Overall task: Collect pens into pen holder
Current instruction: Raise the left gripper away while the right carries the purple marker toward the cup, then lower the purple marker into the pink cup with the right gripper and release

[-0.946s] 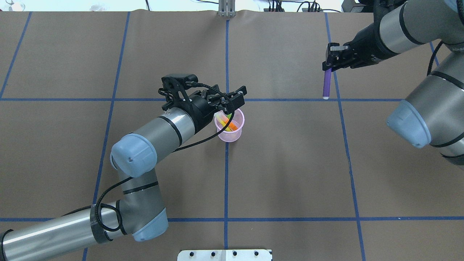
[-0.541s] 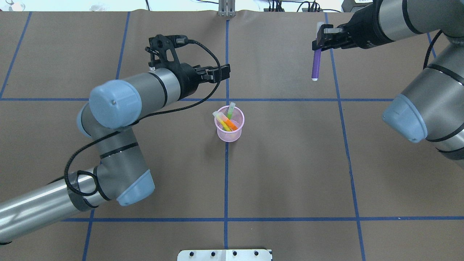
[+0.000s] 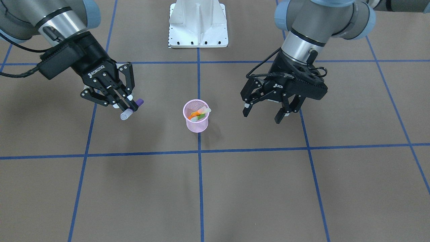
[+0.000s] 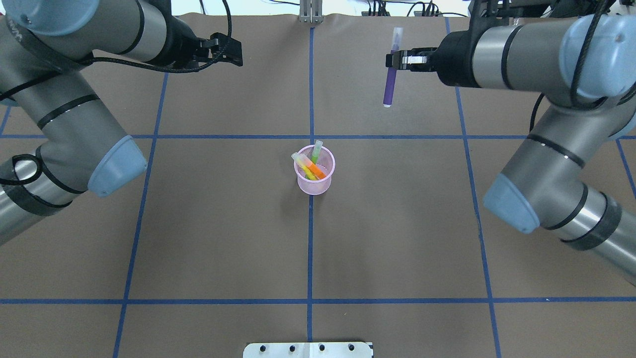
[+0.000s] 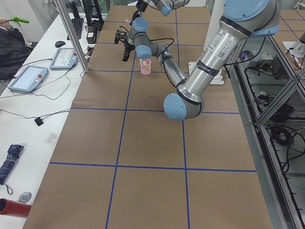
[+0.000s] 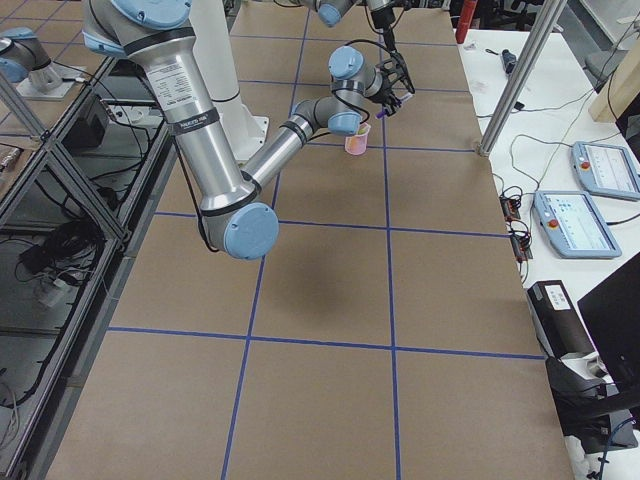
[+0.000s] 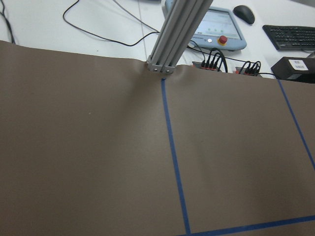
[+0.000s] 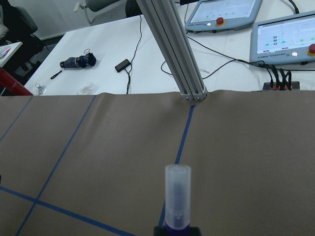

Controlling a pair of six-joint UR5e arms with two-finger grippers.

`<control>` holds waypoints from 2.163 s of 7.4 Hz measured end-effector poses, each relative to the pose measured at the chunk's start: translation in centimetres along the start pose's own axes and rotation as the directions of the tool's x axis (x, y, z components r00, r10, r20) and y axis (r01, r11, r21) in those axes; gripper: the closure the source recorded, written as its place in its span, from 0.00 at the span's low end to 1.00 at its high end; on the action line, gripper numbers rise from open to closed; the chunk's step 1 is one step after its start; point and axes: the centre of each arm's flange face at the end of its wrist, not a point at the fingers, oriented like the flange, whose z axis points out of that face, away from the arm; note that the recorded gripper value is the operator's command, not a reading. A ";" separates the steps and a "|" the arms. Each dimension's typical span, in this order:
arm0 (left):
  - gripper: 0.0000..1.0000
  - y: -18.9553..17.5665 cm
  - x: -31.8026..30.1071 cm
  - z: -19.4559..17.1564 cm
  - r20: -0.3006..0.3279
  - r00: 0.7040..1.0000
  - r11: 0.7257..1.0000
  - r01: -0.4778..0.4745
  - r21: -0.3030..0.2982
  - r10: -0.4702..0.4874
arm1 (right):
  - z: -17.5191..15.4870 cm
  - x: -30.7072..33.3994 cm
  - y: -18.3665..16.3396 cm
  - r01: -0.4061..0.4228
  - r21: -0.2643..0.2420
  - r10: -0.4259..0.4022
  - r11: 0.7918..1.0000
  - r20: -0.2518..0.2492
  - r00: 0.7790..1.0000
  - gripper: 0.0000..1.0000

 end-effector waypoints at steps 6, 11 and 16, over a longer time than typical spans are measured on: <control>0.01 0.5 -3.4 0.7 0.047 0.999 1.000 0.010 -0.030 -0.009 | 6.9 -6.8 12.1 0.054 0.187 -0.036 0.981 -0.097 0.995 1.00; 0.01 0.5 -3.7 1.1 0.054 0.999 0.999 0.004 -0.032 -0.002 | 9.5 -7.6 14.7 0.068 0.146 -0.051 0.987 -0.113 0.992 1.00; 0.01 0.8 -4.0 1.7 0.061 0.998 0.999 0.006 -0.039 -0.003 | 11.1 -7.6 17.9 0.083 0.140 -0.064 0.987 -0.135 0.989 0.15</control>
